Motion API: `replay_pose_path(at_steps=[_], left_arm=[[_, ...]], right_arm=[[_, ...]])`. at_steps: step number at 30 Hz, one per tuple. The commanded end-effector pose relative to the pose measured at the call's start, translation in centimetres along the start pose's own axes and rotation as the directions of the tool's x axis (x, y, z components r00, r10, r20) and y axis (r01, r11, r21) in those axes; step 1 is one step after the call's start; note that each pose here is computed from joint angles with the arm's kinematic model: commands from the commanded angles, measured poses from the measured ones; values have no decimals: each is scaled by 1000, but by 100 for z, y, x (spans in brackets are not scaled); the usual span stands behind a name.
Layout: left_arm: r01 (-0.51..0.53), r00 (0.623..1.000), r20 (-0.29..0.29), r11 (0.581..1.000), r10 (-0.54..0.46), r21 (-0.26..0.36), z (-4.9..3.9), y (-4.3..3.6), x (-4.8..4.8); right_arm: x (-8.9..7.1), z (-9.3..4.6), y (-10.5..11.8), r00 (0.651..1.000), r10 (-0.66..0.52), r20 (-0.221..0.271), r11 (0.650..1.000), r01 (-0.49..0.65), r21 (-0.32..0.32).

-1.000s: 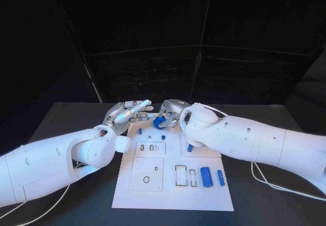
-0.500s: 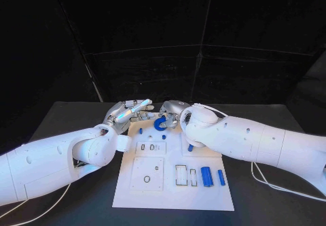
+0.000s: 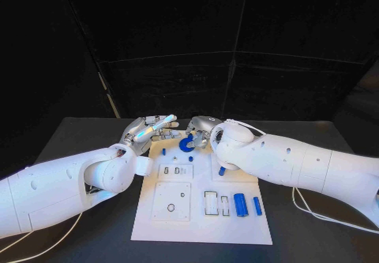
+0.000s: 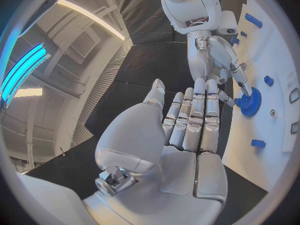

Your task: Assemble the parts on the task board

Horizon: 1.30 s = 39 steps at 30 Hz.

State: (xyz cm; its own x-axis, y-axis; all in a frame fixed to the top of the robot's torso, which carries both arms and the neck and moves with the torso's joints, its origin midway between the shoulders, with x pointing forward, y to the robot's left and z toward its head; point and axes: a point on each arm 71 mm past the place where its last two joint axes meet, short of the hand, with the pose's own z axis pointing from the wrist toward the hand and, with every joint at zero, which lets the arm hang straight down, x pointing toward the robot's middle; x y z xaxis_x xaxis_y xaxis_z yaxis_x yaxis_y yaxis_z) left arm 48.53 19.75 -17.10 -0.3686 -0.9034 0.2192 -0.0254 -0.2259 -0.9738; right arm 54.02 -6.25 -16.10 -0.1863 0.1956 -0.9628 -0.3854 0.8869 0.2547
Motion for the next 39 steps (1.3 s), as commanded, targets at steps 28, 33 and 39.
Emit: replay_pose_path(at_steps=[28,33,39], left_arm=[[-5,1000,9,1000,5,13,-5,-27,-95],[-4,1000,8,1000,4,12,4,-21,-91],[-3,1000,5,1000,3,11,10,-16,-85]], right_arm=[[-492,-1065,-1170,779,627,23,767,-611,-195],[-534,-1150,-1384,757,652,41,750,-637,-176],[-593,-1240,-1697,755,646,112,762,-631,-145]])
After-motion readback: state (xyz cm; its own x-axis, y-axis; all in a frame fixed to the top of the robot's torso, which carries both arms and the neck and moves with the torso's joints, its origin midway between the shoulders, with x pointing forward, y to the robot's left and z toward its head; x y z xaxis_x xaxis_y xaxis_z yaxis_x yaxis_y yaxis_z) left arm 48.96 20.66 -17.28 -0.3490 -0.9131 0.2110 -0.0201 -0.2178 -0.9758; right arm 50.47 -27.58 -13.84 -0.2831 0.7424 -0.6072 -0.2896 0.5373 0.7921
